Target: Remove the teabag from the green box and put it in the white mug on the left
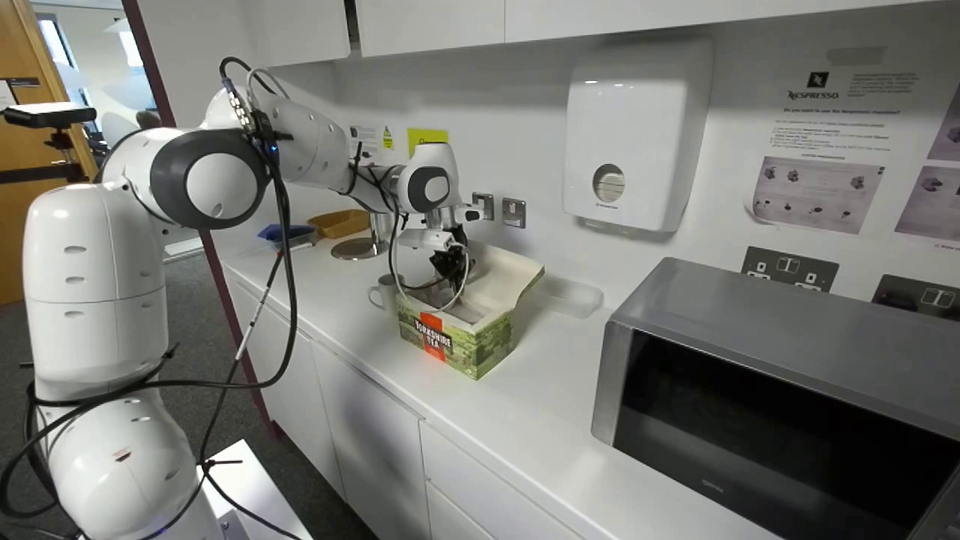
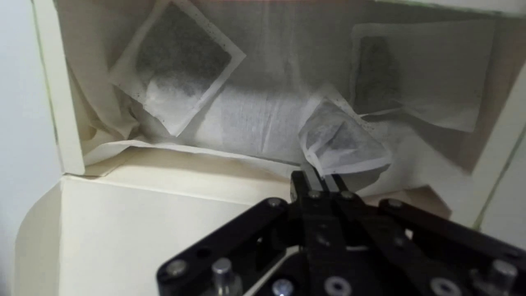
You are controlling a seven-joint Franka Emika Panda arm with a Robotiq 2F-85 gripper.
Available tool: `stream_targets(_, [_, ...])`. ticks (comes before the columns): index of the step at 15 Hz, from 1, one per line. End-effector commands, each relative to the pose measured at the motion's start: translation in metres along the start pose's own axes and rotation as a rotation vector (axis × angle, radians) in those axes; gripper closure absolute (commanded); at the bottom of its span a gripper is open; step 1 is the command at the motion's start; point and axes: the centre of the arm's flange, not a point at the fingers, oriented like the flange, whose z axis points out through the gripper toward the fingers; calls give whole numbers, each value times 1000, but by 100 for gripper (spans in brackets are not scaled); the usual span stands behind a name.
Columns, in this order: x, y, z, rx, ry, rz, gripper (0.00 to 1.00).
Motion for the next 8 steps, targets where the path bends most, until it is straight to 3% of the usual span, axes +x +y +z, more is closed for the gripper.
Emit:
stream_targets(1, [-14,-2,-28,-24,14,5,100])
stream_targets(2, [-14,-1,-30,-26,15,5,100])
stream_targets(3, [-15,0,-31,-29,13,7,74])
stream_targets(5, [-15,3,-31,-34,3,9,68])
stream_targets(8, [-17,9,-27,-42,-24,19,45])
